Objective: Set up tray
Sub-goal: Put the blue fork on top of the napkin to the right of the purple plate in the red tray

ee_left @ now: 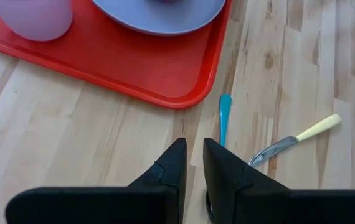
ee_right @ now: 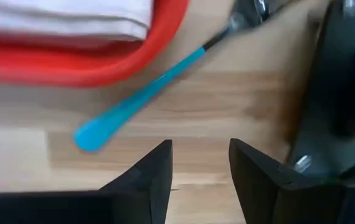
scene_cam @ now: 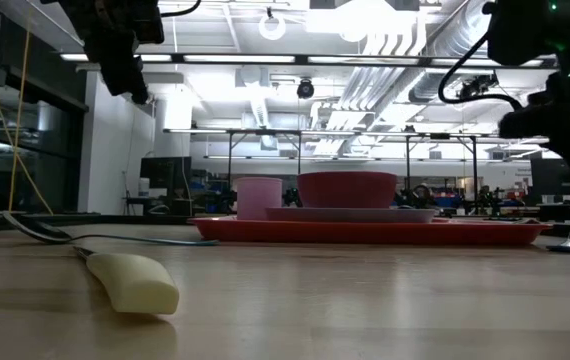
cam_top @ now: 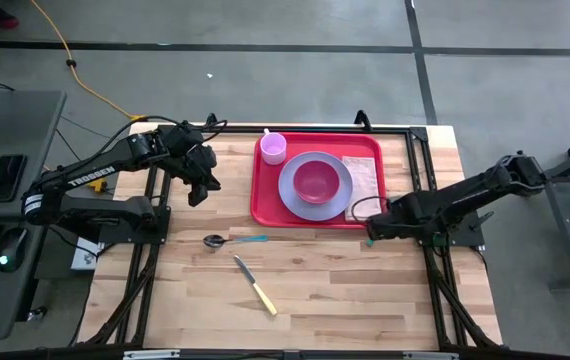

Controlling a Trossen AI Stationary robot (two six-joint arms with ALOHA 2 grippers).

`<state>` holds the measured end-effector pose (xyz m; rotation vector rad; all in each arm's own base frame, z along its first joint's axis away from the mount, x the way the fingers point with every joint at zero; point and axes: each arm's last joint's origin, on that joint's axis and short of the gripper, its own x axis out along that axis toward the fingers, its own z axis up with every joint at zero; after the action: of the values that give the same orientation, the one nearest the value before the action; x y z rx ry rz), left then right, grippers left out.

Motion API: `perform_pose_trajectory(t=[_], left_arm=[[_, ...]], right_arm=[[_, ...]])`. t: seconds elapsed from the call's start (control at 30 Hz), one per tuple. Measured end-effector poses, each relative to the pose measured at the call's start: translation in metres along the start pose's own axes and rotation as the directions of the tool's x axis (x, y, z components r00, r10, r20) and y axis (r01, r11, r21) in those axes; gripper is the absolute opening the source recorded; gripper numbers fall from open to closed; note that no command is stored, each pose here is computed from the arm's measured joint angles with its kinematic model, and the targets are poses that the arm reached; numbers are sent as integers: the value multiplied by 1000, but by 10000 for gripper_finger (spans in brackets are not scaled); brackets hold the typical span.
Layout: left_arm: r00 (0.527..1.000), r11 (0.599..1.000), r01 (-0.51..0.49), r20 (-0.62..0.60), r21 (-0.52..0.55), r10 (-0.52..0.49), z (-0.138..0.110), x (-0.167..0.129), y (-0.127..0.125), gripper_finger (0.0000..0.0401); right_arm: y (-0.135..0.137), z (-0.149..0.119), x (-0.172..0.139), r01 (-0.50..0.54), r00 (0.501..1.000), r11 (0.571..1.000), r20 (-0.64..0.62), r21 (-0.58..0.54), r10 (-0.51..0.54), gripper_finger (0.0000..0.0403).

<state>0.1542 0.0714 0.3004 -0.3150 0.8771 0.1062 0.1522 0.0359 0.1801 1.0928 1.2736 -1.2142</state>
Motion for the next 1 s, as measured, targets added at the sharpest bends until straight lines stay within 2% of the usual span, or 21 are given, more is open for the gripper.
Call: perform_pose_trajectory(t=[0.13,0.33,0.77,1.0], left_arm=[[1000,1000,0,0,0,0,0,0,0,85],[1000,1000,-1,1,28,1,0,0,0,85],[984,980,-177,22,87,175,3,0,5,85],[964,962,-254,104,102,244,11,-2,8,85]], right_arm=[[3,4,0,-22,1000,986,-14,164,24,137],[5,16,0,-15,999,957,-39,288,28,137],[0,42,2,26,999,899,-44,437,-8,137],[-3,53,10,61,996,838,-90,543,-14,137]])
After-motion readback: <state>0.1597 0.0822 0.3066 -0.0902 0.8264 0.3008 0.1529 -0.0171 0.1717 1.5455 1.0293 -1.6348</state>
